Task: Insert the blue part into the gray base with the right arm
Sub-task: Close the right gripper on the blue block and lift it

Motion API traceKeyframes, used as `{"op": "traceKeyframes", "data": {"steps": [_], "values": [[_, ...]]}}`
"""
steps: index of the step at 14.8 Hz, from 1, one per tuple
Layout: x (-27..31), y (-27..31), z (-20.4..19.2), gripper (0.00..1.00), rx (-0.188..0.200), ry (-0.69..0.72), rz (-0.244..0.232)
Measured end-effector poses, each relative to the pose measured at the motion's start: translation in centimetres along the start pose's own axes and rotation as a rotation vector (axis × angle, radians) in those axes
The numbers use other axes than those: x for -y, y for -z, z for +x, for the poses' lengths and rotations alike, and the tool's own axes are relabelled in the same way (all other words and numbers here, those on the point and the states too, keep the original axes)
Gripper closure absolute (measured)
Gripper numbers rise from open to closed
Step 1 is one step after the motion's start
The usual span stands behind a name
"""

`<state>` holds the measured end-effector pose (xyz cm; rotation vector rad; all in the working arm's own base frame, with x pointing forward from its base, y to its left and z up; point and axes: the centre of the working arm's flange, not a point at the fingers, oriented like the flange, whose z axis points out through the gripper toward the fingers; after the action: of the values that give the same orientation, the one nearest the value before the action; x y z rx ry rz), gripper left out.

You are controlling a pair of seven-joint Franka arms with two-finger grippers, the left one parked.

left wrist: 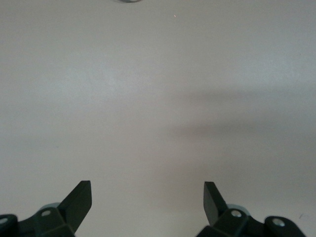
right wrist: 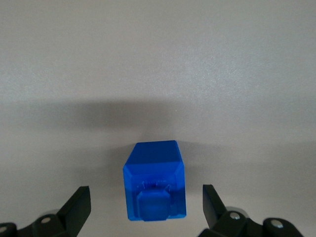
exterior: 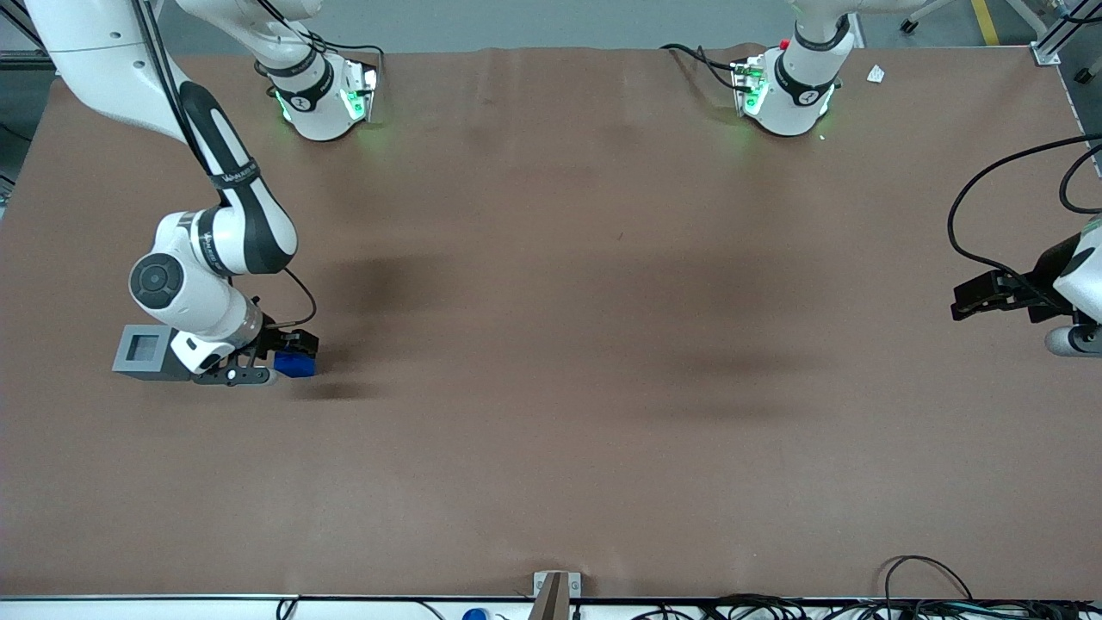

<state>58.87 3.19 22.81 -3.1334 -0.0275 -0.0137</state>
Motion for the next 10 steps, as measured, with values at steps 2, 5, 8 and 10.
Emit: {"op": "traceKeyframes", "data": {"steps": [2, 5, 8, 10], "values": [[0.00, -0.39, -0.06, 0.04, 0.005, 0.008, 0.000], [-0.08, -0.59, -0.07, 0.13, 0.007, 0.011, 0.000], [-0.22, -0.36, 0.16, 0.15, 0.001, 0.008, -0.001], [-0.26, -0.22, 0.38, 0.18, -0.004, 0.007, -0.001]]}}
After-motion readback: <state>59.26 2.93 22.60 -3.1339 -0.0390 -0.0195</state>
